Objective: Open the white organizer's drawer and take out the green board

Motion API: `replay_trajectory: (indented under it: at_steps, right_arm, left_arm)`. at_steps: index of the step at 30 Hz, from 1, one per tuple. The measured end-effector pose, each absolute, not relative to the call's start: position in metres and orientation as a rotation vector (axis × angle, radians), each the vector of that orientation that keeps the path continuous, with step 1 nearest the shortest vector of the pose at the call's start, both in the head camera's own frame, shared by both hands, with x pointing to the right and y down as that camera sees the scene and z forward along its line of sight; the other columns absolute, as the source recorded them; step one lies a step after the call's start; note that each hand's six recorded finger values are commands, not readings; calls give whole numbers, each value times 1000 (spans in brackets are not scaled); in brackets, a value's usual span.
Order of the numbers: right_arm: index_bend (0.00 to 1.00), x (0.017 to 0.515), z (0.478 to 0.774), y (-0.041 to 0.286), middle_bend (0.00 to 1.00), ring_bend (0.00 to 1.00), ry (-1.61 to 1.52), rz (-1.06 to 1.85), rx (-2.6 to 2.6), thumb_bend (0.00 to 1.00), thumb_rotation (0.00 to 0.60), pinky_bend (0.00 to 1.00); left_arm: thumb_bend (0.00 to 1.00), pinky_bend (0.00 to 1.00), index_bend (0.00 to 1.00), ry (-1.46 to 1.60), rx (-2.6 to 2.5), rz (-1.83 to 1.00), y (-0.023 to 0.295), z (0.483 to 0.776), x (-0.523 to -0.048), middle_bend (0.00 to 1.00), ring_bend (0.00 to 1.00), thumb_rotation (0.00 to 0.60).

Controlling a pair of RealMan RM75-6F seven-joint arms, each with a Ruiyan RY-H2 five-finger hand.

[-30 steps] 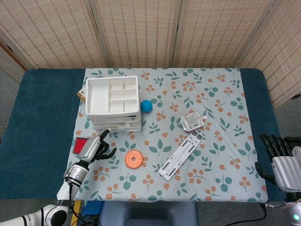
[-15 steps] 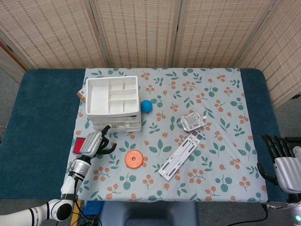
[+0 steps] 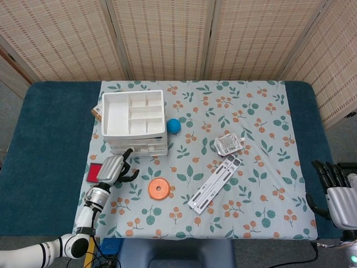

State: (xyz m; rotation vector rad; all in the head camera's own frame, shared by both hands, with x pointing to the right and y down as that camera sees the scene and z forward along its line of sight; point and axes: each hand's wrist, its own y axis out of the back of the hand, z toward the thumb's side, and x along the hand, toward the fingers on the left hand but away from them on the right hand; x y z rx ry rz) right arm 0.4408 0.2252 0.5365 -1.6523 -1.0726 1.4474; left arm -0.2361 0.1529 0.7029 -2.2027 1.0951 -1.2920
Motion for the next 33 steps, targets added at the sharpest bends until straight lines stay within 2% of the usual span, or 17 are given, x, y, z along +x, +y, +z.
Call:
replay_trajectory:
  at_steps: [33]
  right_arm:
    - [0, 443, 538, 228, 70, 0, -1085, 1451, -1656, 414, 600, 23]
  left_arm:
    - [354, 1000, 410, 1036, -2192, -1238, 158, 691, -235, 942, 1000, 600]
